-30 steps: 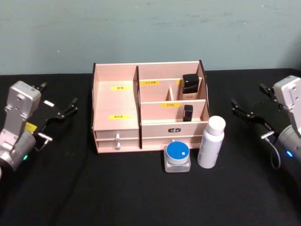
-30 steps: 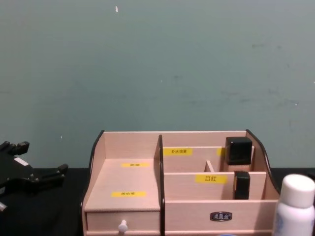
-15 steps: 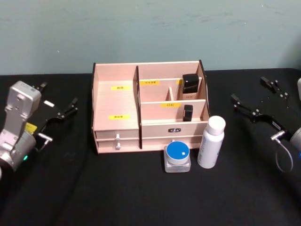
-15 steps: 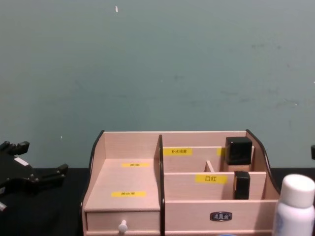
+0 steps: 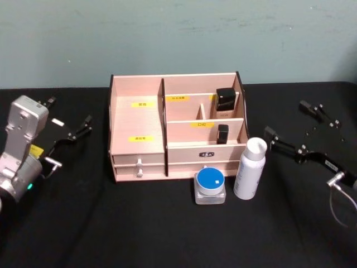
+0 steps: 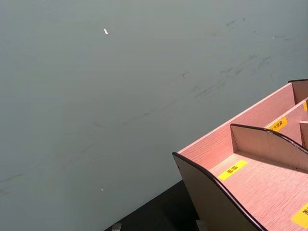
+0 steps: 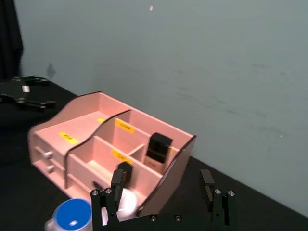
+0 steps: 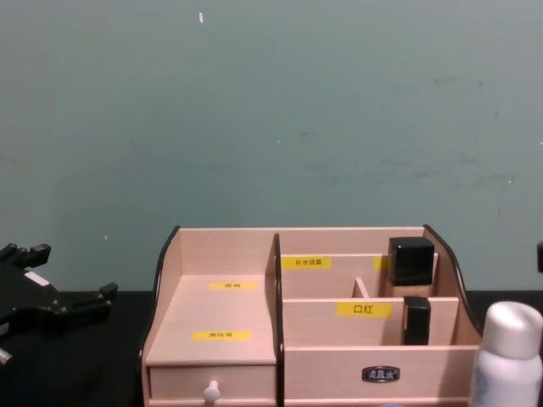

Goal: Pick up the facial cleanser and watermelon frost from the table and place them into the tiered storage box.

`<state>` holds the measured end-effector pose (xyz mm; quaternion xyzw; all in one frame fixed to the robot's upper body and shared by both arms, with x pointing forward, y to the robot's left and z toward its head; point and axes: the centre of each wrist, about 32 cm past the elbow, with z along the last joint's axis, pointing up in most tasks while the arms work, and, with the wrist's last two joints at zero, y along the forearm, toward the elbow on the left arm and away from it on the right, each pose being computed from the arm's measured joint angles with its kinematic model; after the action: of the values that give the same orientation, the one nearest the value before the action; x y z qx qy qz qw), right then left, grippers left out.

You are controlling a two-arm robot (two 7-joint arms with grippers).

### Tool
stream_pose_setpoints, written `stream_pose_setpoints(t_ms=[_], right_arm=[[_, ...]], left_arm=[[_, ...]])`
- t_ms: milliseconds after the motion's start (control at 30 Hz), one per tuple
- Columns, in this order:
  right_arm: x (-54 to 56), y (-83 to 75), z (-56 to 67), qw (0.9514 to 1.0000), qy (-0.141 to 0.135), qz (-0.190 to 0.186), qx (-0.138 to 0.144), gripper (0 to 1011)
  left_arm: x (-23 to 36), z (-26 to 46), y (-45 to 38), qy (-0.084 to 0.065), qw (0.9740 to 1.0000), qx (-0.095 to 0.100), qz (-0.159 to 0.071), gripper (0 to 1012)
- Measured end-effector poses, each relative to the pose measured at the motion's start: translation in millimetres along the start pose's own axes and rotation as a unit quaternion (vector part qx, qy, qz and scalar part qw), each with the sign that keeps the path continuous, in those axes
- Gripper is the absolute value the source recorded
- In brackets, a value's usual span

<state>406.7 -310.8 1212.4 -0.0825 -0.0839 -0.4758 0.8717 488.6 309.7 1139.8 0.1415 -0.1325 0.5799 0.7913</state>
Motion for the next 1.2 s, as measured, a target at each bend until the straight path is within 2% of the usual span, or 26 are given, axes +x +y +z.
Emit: stream_pose_setpoints(t_ms=[200, 367, 567, 1200], right_arm=[[-8.2, -10.1, 4.3, 0.9995, 0.018, 0.021, -0.015, 1002], [-13.0, -14.2, 2.9, 0.9982, 0.037, 0.038, -0.028, 1002], [-16.1, -15.2, 0.2, 0.9971, 0.047, 0.045, -0.04, 1002], [-20.2, -12.4, -25.0, 0.9934, 0.074, 0.046, -0.075, 1002]], left_arm=[[0.0, 0.0, 0.0, 0.0, 1.0, 0.0, 0.0, 1001], [0.0, 0.0, 0.0, 0.0, 1.0, 0.0, 0.0, 1001], [0.0, 0.0, 0.0, 0.0, 1.0, 0.0, 0.0, 1001], [0.0, 0.0, 0.0, 0.0, 1.0, 0.0, 0.0, 1001]])
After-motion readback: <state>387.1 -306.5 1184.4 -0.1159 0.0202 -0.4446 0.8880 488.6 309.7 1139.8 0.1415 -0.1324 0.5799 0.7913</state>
